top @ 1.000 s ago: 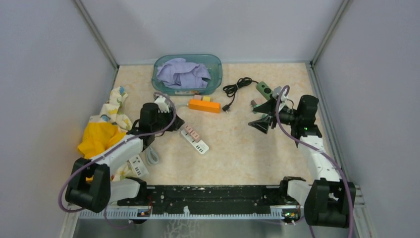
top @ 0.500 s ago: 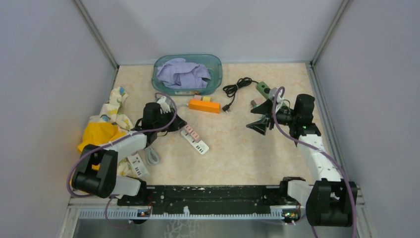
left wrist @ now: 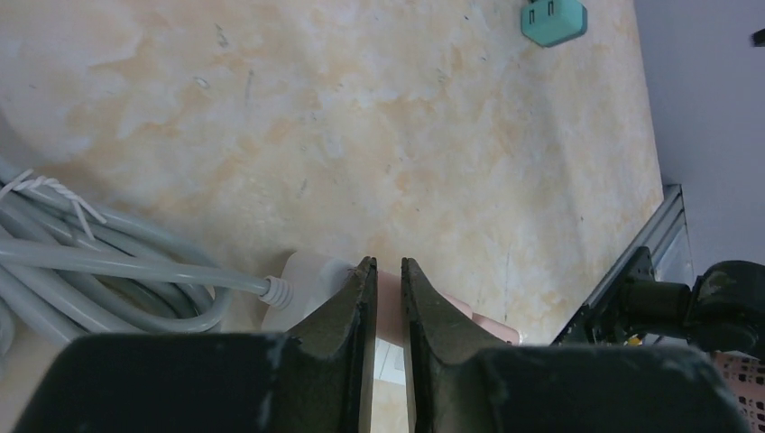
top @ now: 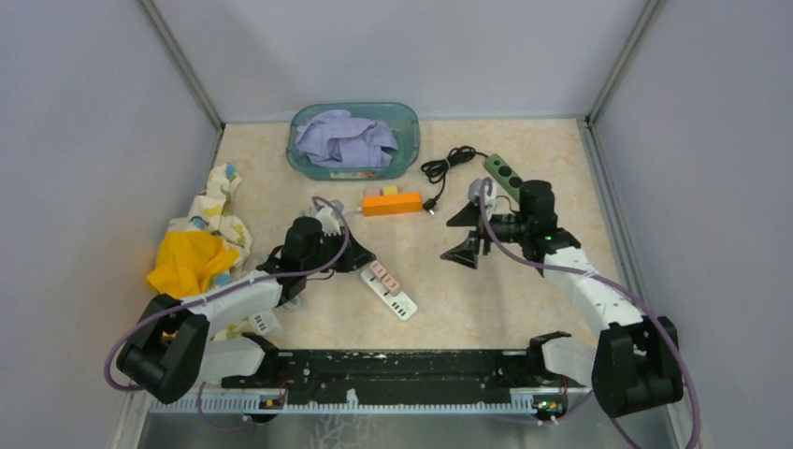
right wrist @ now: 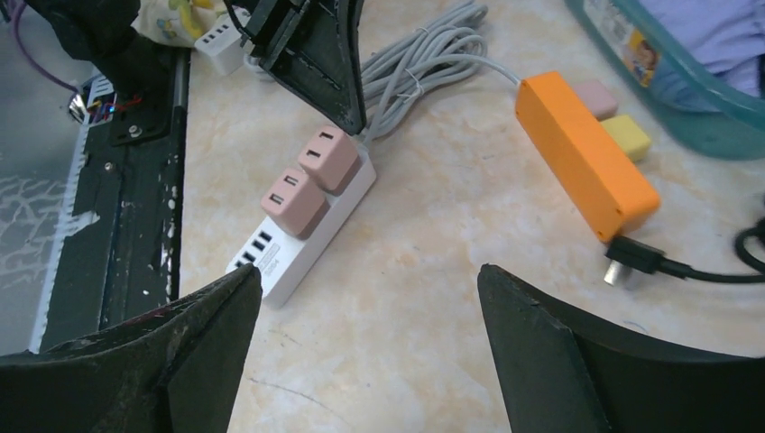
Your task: Pull the plug off the socket
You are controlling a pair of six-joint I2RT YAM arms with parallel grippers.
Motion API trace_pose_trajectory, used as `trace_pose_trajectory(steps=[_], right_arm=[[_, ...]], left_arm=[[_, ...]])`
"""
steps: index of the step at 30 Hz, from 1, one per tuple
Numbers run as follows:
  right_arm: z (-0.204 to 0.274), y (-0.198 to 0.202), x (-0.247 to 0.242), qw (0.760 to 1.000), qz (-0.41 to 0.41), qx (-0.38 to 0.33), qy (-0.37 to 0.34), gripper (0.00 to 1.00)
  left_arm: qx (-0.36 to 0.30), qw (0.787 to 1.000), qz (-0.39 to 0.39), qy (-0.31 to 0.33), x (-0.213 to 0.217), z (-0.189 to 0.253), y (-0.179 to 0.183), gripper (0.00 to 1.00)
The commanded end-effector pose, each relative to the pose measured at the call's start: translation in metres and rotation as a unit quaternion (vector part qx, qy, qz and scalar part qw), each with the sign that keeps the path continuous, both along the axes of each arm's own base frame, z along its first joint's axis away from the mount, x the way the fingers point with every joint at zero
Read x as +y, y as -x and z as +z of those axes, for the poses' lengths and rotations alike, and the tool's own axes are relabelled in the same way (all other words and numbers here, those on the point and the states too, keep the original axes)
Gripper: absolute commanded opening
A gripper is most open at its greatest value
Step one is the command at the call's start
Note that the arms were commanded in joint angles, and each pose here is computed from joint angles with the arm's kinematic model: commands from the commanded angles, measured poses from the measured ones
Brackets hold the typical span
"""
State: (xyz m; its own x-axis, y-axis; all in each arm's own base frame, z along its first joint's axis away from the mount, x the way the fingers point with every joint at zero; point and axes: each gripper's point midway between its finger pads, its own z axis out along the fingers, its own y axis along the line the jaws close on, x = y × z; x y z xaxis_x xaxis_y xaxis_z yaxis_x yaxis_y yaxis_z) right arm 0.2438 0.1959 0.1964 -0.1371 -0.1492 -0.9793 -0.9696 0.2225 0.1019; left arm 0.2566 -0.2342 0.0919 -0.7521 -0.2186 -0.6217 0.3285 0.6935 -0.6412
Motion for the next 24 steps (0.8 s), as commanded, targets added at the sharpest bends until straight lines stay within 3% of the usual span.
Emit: trace_pose_trajectory(steps=[1,7,14,24], right_arm=[[-0.014,-0.003,0.034,0.997,0.013,-0.042,0.056,0.9],[-0.056,0.019,0.09,0.99,0.03,-0.04,0.131,0.91],[-0.069,0.022,0.125,0.986,-0.028,-0.028,0.16,0.88],[-0.094,0.038,0.15,0.978,-0.033,-0.014,0.205,0.74]], left_arm=[[0.005,1.0,0.012,0.028,-0.015,0.005,0.016,0.21],[-0.006,0.999,0.038,0.031,-0.012,0.007,0.014,0.22],[-0.092,0.99,0.103,0.005,0.021,0.05,0.002,0.3],[-0.165,0.98,0.111,0.008,0.042,0.067,0.014,0.63]])
